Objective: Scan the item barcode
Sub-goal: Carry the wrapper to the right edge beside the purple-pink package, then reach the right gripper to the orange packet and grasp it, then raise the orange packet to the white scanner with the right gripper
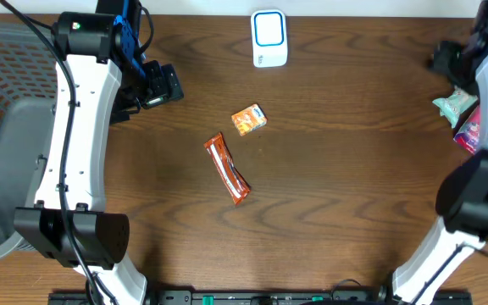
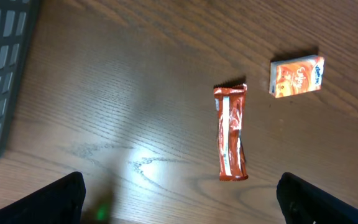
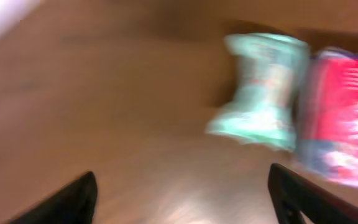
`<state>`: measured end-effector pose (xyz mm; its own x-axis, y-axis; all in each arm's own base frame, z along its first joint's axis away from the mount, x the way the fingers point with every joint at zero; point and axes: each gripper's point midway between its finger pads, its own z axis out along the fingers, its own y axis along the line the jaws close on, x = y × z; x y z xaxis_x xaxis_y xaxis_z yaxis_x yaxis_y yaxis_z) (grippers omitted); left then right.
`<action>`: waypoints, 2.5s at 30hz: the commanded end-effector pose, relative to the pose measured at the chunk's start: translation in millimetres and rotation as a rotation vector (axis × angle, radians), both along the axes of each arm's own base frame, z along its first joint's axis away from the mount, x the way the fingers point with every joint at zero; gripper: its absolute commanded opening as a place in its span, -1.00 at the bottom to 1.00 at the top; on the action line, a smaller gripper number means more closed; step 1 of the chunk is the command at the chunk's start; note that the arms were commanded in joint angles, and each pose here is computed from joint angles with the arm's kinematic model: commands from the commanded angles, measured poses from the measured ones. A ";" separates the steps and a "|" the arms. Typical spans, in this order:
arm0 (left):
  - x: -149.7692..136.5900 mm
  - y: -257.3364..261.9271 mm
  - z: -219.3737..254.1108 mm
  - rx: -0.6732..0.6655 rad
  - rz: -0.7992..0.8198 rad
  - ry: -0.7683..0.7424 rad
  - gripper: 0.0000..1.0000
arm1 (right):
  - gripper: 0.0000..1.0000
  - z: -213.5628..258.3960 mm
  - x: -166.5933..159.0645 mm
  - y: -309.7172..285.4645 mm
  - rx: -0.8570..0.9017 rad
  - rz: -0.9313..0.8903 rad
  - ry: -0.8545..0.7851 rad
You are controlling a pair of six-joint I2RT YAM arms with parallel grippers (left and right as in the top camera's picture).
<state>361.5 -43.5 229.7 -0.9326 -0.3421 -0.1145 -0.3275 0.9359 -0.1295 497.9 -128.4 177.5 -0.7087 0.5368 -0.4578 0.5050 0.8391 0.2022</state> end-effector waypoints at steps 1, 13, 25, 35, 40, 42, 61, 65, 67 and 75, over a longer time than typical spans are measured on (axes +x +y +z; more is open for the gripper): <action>0.1 2.3 -2.7 0.007 0.006 0.012 0.96 | 0.47 45.0 10.3 99.1 0.311 0.276 -0.148; 0.1 2.3 -2.7 0.007 0.006 0.012 0.96 | 0.24 -47.3 -10.5 309.6 0.281 0.645 0.105; 0.1 2.3 -2.7 0.007 0.006 0.012 0.96 | -0.17 -128.8 -15.4 412.4 0.238 0.785 0.123; 0.2 2.3 -2.6 0.007 0.006 0.011 0.96 | -0.27 -151.2 -43.0 410.4 0.115 0.913 0.220; 0.2 2.3 -2.6 0.007 0.006 0.011 0.96 | -0.33 -158.6 -71.0 399.1 0.090 0.963 0.342; 0.2 2.3 -2.6 0.007 0.006 0.011 0.96 | -0.36 -160.9 -84.9 391.8 0.090 0.956 0.411; 0.2 2.3 -2.6 0.007 0.006 0.011 0.96 | 0.52 -120.7 -66.0 355.1 -0.007 0.874 0.348; 0.1 2.3 -2.7 0.007 0.006 0.012 0.96 | 0.17 -125.2 -54.9 359.7 0.074 0.917 0.305; 0.1 2.3 -2.7 0.007 0.006 0.012 0.96 | 0.01 -130.9 -60.0 370.7 0.132 0.999 0.303; 0.2 2.3 -2.6 0.007 0.006 0.011 0.96 | -0.18 -164.5 -74.2 386.6 0.216 1.058 0.366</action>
<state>361.5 -43.4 229.9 -0.9326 -0.3422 -0.1150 -0.3275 0.9360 -0.1294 438.0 242.8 37.7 -0.9382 -0.3113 -0.1514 -0.3440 0.8869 0.3082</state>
